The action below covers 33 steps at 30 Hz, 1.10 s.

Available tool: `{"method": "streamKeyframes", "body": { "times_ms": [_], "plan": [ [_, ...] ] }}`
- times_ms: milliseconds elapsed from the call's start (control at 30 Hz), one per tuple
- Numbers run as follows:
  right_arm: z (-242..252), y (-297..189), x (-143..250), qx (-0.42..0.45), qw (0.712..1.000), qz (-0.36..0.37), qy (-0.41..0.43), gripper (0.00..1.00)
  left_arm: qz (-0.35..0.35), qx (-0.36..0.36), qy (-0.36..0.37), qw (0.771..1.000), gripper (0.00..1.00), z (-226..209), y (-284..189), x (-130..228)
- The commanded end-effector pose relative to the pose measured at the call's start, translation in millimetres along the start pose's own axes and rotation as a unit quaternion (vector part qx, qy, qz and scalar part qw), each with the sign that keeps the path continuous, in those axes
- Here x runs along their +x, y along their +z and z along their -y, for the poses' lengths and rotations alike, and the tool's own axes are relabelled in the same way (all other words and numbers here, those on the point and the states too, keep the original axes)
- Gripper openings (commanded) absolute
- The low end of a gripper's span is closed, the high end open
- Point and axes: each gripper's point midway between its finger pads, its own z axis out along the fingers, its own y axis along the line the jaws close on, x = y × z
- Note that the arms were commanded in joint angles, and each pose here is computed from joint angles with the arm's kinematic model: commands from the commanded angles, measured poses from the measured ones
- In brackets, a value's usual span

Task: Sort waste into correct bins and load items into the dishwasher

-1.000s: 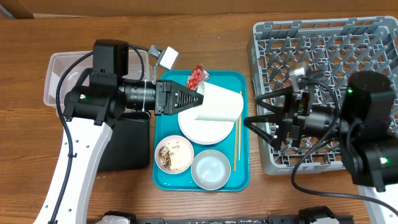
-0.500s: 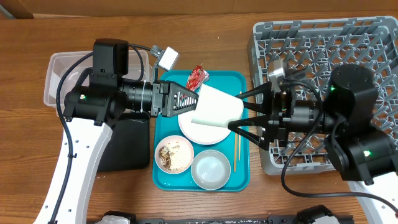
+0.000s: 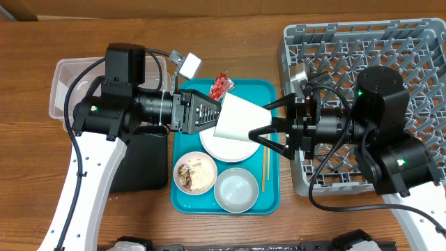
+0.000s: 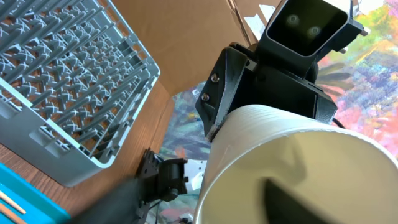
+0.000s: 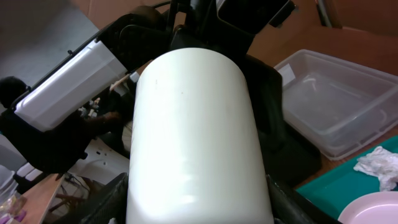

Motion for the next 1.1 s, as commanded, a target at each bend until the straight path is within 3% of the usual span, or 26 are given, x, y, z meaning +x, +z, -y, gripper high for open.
{"method": "streamKeyframes", "body": {
  "times_ms": [0, 133, 267, 333, 500, 600, 700, 900, 967, 1067],
  "plan": [
    [-11, -5, -9, 0.006, 1.000, 0.012, -0.021, 0.52, 0.005, -0.006, 0.018, 1.000, 1.00, 4, -2, -4],
    [12, -15, -8, 0.106, 0.994, 0.028, -0.004, 0.52, 0.029, -0.036, 0.011, 0.999, 1.00, -9, -16, -12],
    [36, -40, 3, 0.235, 0.971, 0.038, 0.024, 0.52, 0.074, -0.145, -0.051, 0.985, 1.00, -51, -48, -16],
    [50, -62, 11, 0.318, 0.945, 0.047, 0.053, 0.52, 0.091, -0.216, -0.103, 0.967, 1.00, -76, -70, -7],
    [77, -126, 36, 0.500, 0.851, 0.076, 0.142, 0.51, 0.105, -0.359, -0.197, 0.906, 1.00, -118, -125, 27],
    [86, -154, 55, 0.565, 0.801, 0.076, 0.186, 0.51, 0.106, -0.456, -0.237, 0.851, 1.00, -133, -161, 52],
    [94, -172, 74, 0.607, 0.759, 0.066, 0.226, 0.50, 0.109, -0.542, -0.248, 0.795, 1.00, -133, -193, 73],
    [112, -181, 108, 0.638, 0.706, 0.017, 0.306, 0.50, 0.156, -0.653, -0.254, 0.696, 1.00, -113, -237, 92],
    [120, -178, 119, 0.643, 0.694, -0.015, 0.323, 0.50, 0.165, -0.671, -0.244, 0.680, 1.00, -106, -244, 95],
    [136, -170, 134, 0.644, 0.679, -0.063, 0.348, 0.50, 0.173, -0.678, -0.235, 0.674, 1.00, -100, -247, 95]
  ]
}}
